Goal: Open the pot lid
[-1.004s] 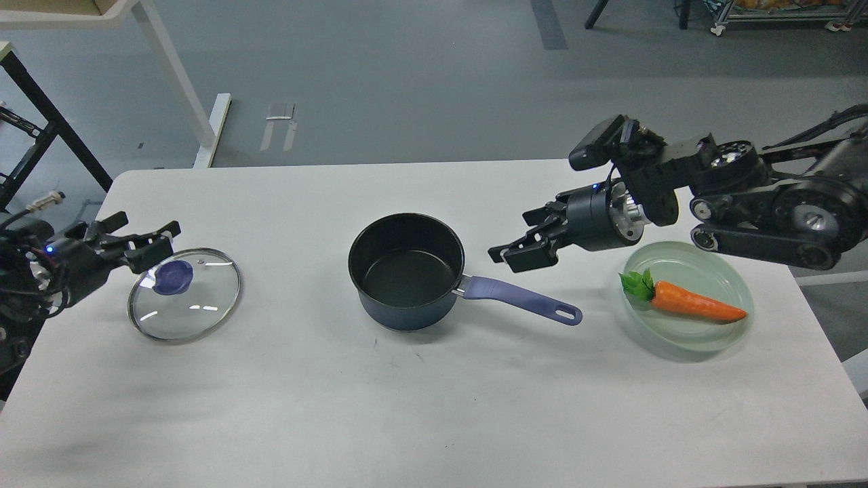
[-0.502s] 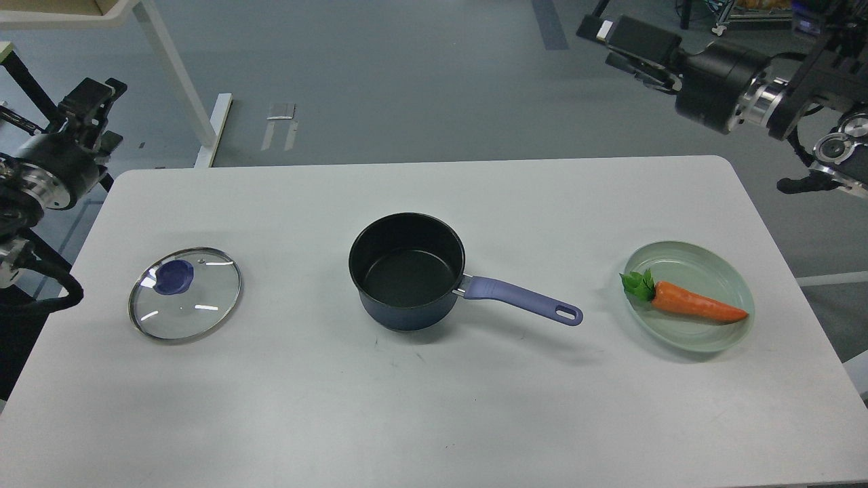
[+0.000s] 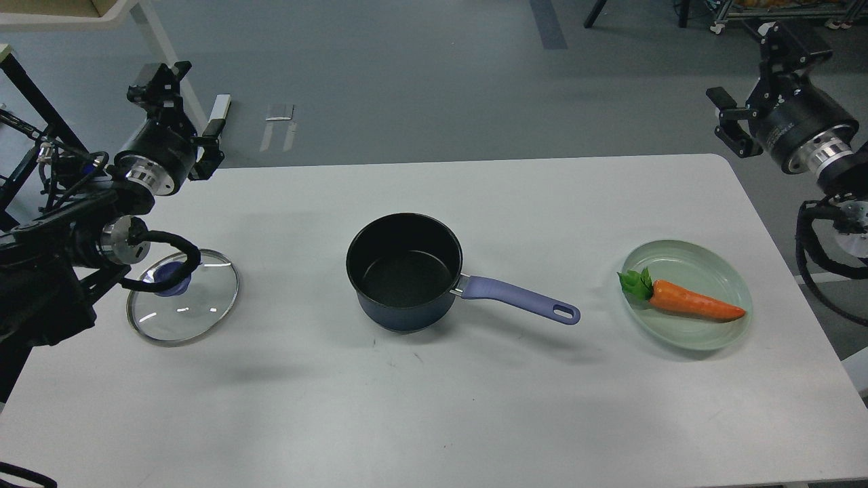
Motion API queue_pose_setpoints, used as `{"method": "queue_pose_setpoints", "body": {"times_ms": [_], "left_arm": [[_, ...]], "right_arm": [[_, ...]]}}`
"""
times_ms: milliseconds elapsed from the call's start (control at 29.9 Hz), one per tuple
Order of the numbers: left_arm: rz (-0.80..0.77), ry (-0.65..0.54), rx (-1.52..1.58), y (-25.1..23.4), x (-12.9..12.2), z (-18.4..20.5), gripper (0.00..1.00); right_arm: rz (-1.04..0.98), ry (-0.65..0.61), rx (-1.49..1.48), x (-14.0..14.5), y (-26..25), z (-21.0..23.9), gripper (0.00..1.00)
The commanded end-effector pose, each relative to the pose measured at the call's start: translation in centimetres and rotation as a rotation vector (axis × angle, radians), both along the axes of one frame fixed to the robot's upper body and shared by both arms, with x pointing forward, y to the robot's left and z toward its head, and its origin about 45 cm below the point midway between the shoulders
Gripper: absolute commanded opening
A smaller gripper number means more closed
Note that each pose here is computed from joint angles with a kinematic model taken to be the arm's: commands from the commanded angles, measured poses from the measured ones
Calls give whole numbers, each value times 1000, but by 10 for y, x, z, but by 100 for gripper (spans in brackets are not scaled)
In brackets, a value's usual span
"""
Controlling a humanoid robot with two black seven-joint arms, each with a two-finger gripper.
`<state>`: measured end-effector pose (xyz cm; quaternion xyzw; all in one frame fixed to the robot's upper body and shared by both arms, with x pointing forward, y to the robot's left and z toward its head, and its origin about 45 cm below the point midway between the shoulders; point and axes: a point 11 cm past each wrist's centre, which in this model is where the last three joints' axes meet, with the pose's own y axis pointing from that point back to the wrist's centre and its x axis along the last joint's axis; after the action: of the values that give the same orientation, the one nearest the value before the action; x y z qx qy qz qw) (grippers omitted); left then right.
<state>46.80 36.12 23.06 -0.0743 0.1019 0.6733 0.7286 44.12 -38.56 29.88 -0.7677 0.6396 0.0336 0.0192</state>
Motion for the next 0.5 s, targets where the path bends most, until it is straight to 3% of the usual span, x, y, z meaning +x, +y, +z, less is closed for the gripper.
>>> {"method": "queue_pose_setpoints", "body": {"times_ms": [0, 201, 468], "left_arm": [[31, 12, -108, 1, -5, -9, 100], [19, 44, -148, -3, -14, -28, 100], [2, 17, -176, 0, -13, -20, 100]], "right_arm": [[-69, 25, 169, 1, -2, -13, 99], [-133, 21, 355, 11, 11, -35, 99], [-241, 0, 593, 25, 16, -71, 99]]}}
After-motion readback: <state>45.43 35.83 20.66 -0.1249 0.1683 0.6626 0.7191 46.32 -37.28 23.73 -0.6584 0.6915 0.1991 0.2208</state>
